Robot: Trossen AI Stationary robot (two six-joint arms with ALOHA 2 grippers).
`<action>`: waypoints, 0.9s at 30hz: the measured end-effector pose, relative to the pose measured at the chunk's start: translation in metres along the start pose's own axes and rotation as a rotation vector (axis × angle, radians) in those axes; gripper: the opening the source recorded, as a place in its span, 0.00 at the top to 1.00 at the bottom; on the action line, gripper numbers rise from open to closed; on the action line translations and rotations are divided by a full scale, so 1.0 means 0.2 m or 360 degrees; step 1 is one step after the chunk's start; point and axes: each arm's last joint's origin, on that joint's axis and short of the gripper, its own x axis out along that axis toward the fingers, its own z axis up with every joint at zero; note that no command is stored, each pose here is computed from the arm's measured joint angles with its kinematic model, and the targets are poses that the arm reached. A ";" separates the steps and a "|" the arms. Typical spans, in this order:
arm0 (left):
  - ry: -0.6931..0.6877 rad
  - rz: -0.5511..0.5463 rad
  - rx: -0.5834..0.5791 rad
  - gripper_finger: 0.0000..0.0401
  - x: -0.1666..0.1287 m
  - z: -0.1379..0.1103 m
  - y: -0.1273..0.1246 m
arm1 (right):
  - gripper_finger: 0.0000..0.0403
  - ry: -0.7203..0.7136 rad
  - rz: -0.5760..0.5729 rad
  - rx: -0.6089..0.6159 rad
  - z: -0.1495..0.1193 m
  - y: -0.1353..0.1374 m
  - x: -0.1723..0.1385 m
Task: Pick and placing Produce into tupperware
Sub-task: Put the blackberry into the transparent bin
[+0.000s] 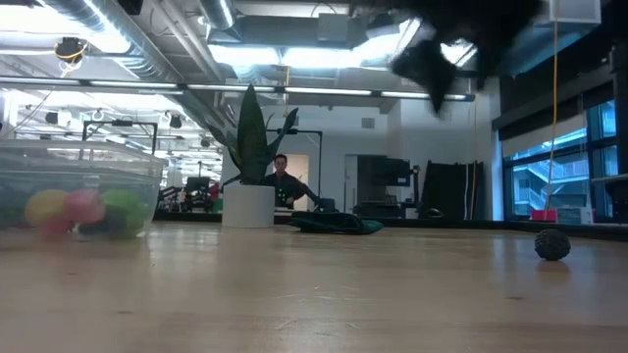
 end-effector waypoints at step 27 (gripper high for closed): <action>0.0000 0.0000 -0.0004 0.83 0.00 0.00 0.00 | 0.38 0.0261 -0.0203 0.0238 -0.40 0.16 0.48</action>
